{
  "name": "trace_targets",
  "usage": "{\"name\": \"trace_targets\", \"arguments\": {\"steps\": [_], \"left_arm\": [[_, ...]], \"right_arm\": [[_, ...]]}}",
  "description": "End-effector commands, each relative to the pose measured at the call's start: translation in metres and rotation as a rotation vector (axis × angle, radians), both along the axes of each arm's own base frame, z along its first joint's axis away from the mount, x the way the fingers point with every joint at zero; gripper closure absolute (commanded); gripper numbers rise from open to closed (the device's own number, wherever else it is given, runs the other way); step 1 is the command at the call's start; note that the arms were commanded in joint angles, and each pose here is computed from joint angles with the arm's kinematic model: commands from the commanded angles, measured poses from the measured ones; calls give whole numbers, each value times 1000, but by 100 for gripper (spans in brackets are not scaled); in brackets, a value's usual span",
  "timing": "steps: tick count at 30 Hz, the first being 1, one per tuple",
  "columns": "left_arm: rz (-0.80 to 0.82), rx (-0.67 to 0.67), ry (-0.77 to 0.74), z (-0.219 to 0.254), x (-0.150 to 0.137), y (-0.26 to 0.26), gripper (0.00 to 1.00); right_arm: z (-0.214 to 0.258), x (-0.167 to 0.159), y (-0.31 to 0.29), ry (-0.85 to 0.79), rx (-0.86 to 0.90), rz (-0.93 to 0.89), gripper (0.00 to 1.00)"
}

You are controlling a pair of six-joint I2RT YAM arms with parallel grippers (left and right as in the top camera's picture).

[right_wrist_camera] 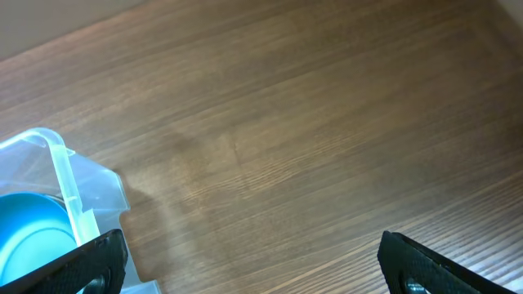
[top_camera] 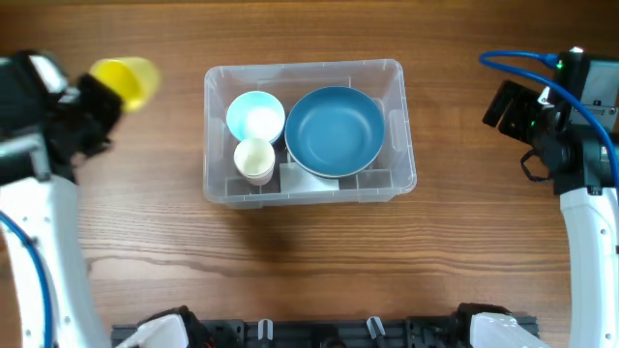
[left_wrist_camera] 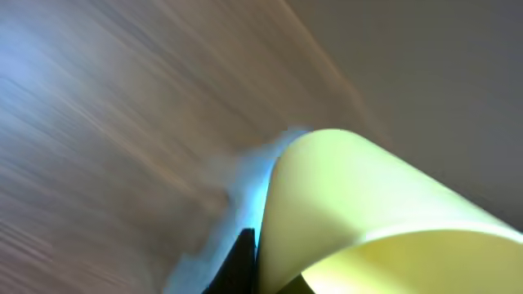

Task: Pack container
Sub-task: 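Lift the yellow cup and carry it over the white cup, then lower the yellow cup into the white cup and release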

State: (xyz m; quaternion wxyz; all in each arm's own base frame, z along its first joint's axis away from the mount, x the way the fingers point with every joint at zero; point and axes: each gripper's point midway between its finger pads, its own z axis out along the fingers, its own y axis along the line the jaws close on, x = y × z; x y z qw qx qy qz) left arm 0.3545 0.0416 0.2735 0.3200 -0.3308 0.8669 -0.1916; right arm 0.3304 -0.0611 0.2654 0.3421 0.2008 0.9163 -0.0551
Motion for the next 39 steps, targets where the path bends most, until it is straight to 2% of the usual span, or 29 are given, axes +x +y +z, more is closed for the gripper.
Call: {"name": "trace_targets", "arguments": {"steps": [1, 7, 12, 19, 29, 39], "left_arm": [[-229, 84, -9, 10, -18, -70, 96], [-399, 200, 105, -16, -39, -128, 96], [-473, 279, 214, -46, -45, -151, 96], [-397, 306, 342, -77, -40, -144, 96], [-396, 325, 455, -117, -28, -147, 96], [-374, 327, 536, -137, -31, -145, 96]], "right_arm": [[2, 2, -4, -6, -5, -24, 0], [2, 2, -4, -6, -5, -24, 0], [2, 2, -4, -6, -5, -24, 0], [2, 2, -4, -6, -5, -24, 0], [2, 2, -4, -6, -5, -24, 0], [2, 2, -4, -6, -5, -24, 1]]}}
